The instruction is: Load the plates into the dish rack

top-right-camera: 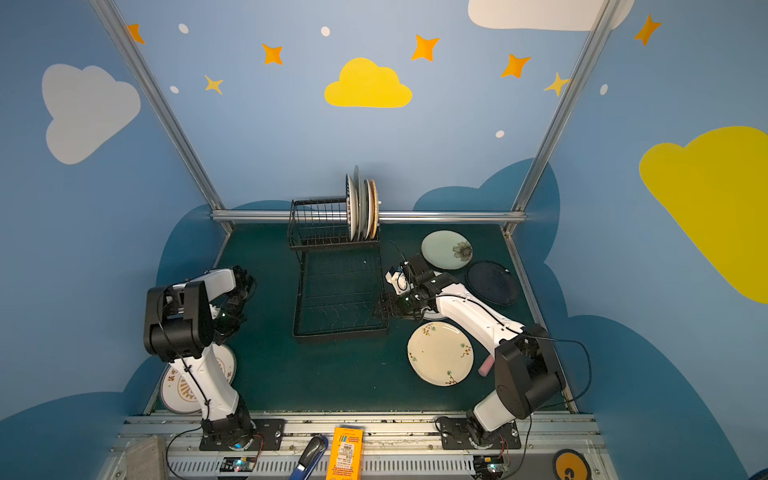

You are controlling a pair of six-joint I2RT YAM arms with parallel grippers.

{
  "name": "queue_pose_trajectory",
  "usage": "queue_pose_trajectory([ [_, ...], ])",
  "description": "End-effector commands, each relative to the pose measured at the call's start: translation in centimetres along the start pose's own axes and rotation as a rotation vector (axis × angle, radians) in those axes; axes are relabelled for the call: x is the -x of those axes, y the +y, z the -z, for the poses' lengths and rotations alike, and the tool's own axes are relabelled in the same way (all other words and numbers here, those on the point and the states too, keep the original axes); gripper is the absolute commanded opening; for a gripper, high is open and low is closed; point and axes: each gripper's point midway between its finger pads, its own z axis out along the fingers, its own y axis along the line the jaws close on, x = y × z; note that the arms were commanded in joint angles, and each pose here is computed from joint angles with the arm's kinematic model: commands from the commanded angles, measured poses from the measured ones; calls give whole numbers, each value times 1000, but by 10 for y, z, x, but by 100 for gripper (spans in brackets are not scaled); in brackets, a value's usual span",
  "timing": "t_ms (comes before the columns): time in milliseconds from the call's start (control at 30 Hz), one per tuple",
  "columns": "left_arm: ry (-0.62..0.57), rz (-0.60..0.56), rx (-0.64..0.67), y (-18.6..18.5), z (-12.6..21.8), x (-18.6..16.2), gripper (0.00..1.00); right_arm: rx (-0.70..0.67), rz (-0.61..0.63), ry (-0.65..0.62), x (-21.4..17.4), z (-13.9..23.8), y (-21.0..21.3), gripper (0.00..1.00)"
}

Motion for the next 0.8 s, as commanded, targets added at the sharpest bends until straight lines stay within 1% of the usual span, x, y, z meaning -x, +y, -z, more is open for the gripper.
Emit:
queue_pose_trajectory([
  [0, -10, 7, -1, -3, 5, 3, 4, 19, 2, -2, -3, 5, 2, 84],
  [100, -32, 1, -5, -8, 13, 6, 4, 20, -2, -3, -2, 5, 2, 84],
  [233, -18, 28, -1, -7, 14, 5, 4, 21, -5, 0, -3, 5, 2, 84],
  [267, -10, 32, 5, -6, 12, 4, 9, 23, -6, 0, -3, 5, 1, 84],
  [300, 1, 33, 6, -7, 10, 2, 11, 21, -8, 1, -3, 4, 1, 84],
  [333, 15, 31, 1, -9, 7, 0, 9, 23, -5, 1, -3, 5, 1, 84],
  [367, 25, 30, -12, -11, 6, -2, 5, 22, -7, 0, -3, 5, 1, 84],
  [400, 26, 31, -26, -13, 6, -3, 4, 22, -8, -1, -3, 5, 0, 84],
  [533, -3, 32, -63, -21, 15, 2, 4, 22, -7, -1, -3, 6, 0, 84],
  [767, -74, -9, -123, -51, 48, 6, 4, 20, -17, -5, -3, 7, -2, 84],
])
